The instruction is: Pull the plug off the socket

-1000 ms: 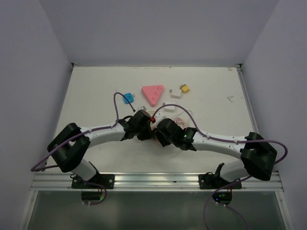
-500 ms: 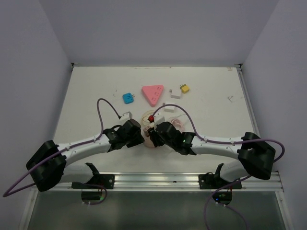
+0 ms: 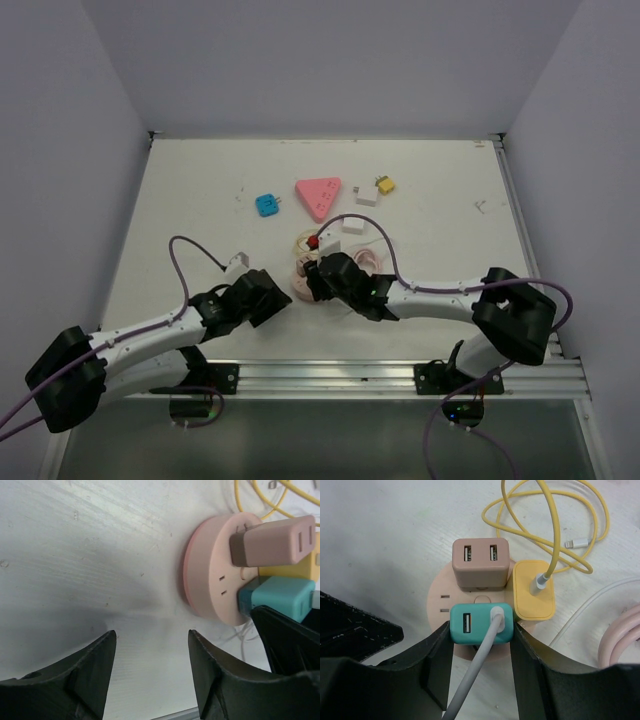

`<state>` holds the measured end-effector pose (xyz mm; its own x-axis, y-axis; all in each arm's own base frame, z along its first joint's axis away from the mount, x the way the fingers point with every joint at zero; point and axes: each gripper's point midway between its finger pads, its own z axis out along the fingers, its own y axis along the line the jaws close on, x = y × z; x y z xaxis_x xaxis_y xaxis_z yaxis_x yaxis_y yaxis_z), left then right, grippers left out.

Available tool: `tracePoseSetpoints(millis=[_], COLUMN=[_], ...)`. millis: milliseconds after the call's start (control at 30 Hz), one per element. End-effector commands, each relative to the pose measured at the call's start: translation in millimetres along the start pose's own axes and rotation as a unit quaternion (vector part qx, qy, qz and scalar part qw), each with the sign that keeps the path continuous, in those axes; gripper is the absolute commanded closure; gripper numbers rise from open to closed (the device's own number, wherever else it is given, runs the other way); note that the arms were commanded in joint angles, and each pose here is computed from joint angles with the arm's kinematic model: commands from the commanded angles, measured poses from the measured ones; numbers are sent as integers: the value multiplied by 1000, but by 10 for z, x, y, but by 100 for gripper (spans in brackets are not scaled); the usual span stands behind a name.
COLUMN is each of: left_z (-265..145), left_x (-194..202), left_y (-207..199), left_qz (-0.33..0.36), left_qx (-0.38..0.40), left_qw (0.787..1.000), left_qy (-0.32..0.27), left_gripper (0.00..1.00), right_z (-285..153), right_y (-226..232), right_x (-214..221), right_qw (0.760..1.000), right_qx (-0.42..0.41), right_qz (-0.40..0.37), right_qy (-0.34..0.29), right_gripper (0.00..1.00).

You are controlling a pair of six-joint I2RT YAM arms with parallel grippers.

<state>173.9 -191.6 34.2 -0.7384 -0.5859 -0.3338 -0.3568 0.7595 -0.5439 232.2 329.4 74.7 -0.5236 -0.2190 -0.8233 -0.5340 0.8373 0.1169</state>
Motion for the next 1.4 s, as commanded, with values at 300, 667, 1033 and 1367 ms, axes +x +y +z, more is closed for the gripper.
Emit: tracePoseSetpoints(millis=[300, 667, 1033, 1367], left_z=[176, 209, 134, 334], left_x=[-123, -155, -274, -245], left_y=[-347, -418, -365, -373], left_qz=[-83, -113, -128, -109], left_qx=[103, 145, 181, 143], left_qw=[991, 982, 972, 981], left_qy=[-30, -39, -75, -70], left_gripper=[41, 50, 42, 55], right_z=[102, 164, 210, 237], right_y=[192, 220, 245, 262], right_x=[-138, -25, 30, 54], right_qw=[1000, 999, 999, 999], right_qx=[-22, -24, -25, -27], right_qz=[23, 24, 27, 18], right_qy=[-2, 19, 32, 42], right_gripper=[100, 100, 100, 100])
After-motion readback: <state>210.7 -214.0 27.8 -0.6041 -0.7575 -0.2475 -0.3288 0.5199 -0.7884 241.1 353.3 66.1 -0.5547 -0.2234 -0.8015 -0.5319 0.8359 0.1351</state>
